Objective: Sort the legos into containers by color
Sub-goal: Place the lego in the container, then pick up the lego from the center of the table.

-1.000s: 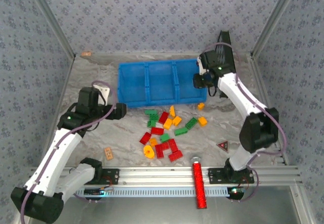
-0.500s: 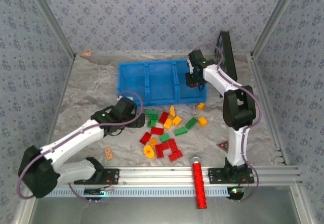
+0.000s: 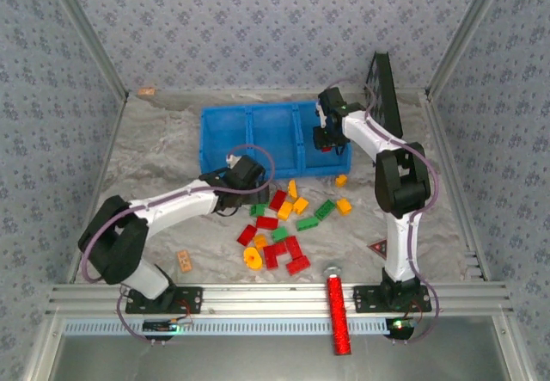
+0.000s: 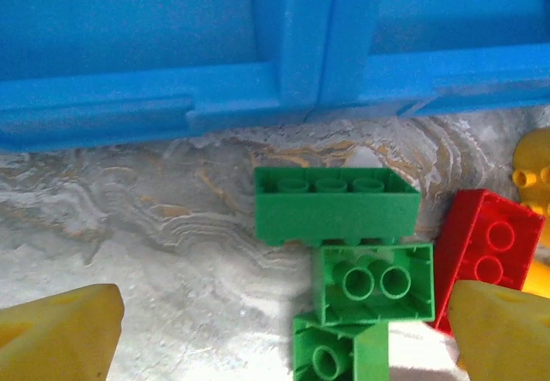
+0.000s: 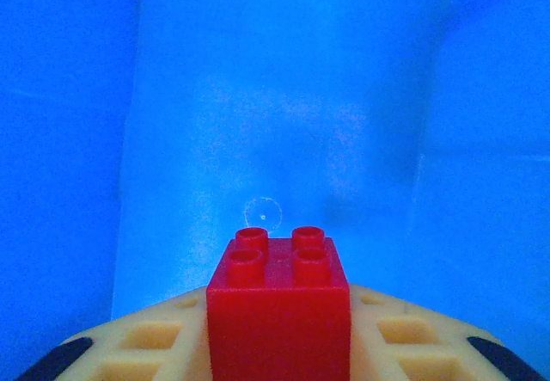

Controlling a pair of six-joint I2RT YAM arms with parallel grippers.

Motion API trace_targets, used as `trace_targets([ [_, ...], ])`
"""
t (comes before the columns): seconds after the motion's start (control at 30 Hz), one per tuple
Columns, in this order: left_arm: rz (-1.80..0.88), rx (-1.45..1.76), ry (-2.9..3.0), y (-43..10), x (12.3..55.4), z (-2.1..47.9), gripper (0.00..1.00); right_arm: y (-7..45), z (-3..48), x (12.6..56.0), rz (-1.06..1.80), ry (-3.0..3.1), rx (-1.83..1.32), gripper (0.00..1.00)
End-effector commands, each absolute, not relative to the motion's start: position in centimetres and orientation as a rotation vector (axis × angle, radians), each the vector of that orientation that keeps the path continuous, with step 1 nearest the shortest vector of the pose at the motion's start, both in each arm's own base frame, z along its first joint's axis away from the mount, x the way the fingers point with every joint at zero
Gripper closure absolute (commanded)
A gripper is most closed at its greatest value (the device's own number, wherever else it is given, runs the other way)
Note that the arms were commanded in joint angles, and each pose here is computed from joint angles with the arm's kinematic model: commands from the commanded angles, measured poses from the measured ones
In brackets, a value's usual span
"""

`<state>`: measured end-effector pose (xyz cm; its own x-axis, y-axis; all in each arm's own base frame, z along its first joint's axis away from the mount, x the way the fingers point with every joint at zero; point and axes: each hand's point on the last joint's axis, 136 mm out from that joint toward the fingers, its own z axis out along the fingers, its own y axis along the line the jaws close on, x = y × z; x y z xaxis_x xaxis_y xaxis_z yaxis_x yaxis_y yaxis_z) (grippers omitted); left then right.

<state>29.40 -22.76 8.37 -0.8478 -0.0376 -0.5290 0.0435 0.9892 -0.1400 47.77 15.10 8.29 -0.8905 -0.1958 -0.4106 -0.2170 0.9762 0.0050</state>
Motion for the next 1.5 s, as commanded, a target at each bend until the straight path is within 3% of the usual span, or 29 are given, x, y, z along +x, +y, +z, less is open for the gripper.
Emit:
trace_targets([
  [0.0, -0.225, -0.018, 2.561, -24.3, 30.4, 8.6, 0.03, 15.1, 8.6, 47.4, 0.098, 2.7, -0.305, 0.61],
  [0.27, -0.161, -0.014, 2.588, -24.8, 31.1, 7.0, 0.04, 15.6, 10.5, 46.5, 0.138, 2.673, -0.309, 0.53],
  [0.47, -0.124, -0.016, 2.602, -25.1, 31.6, 5.8, 0.04, 15.8, 13.2, 45.2, 0.147, 2.629, -0.314, 0.53],
  [0.9, -0.025, -0.035, 2.625, -25.0, 32.4, 3.5, 0.19, 13.5, 18.3, 38.3, 0.116, 2.575, -0.268, 0.53],
  [1.27, -0.043, -0.021, 2.632, -25.0, 32.0, 2.7, 0.4, 10.8, 13.3, 28.2, 0.209, 2.758, -0.071, 0.5],
  [1.47, -0.034, -0.008, 2.637, -24.1, 30.9, 4.4, 0.44, 10.4, 10.8, 26.0, 0.286, 2.802, 0.041, 0.49],
])
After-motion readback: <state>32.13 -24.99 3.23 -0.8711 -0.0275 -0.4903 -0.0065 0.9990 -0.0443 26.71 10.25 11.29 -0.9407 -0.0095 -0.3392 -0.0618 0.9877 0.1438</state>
